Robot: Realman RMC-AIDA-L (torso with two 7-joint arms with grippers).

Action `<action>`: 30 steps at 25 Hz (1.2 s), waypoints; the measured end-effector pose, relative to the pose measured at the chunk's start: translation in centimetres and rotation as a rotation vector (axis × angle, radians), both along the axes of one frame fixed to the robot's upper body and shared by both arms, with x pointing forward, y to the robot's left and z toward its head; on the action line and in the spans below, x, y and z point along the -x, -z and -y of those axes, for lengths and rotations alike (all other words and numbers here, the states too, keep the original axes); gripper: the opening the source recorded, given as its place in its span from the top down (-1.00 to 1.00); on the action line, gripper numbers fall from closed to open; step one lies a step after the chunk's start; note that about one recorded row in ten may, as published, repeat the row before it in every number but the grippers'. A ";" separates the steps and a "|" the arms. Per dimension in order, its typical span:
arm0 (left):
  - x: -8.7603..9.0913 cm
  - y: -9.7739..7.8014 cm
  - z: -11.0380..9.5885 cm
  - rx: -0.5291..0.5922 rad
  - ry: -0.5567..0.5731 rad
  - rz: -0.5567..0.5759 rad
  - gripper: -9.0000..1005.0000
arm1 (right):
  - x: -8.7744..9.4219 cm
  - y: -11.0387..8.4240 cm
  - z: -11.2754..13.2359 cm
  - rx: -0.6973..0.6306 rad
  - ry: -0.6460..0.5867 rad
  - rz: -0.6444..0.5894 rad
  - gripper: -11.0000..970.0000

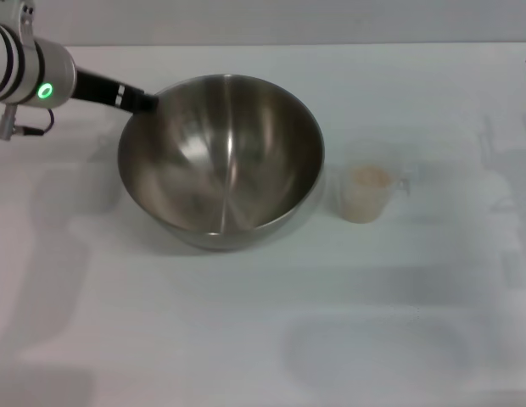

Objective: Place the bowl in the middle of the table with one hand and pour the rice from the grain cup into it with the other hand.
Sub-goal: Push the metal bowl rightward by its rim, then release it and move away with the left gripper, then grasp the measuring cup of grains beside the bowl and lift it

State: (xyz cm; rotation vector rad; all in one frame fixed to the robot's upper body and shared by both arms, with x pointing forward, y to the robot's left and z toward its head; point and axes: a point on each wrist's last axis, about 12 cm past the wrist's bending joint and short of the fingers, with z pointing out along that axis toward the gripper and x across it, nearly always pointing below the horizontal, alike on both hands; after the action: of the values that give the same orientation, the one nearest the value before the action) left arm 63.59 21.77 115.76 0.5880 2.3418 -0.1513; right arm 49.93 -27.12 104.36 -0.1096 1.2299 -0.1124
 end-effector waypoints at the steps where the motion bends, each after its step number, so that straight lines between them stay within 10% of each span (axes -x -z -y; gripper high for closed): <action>1: -0.1 -0.2 -0.2 0.004 -0.009 0.033 0.10 | 0.0 0.0 0.0 0.000 0.000 0.001 -0.13; 10: 1.8 -1.5 -1.9 0.043 -0.085 0.476 -0.67 | 0.1 0.0 -0.1 -0.005 0.000 0.001 -0.13; 30: 6.2 2.4 -4.9 0.401 -0.323 1.185 -0.67 | -0.4 -0.3 -0.5 -0.011 -0.014 0.007 -0.13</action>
State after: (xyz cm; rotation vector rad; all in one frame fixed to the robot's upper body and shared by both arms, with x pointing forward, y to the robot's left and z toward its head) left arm 57.44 26.63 113.36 0.0242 1.1685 -0.0785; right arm 50.35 -26.59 104.61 -0.1081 1.2228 -0.0931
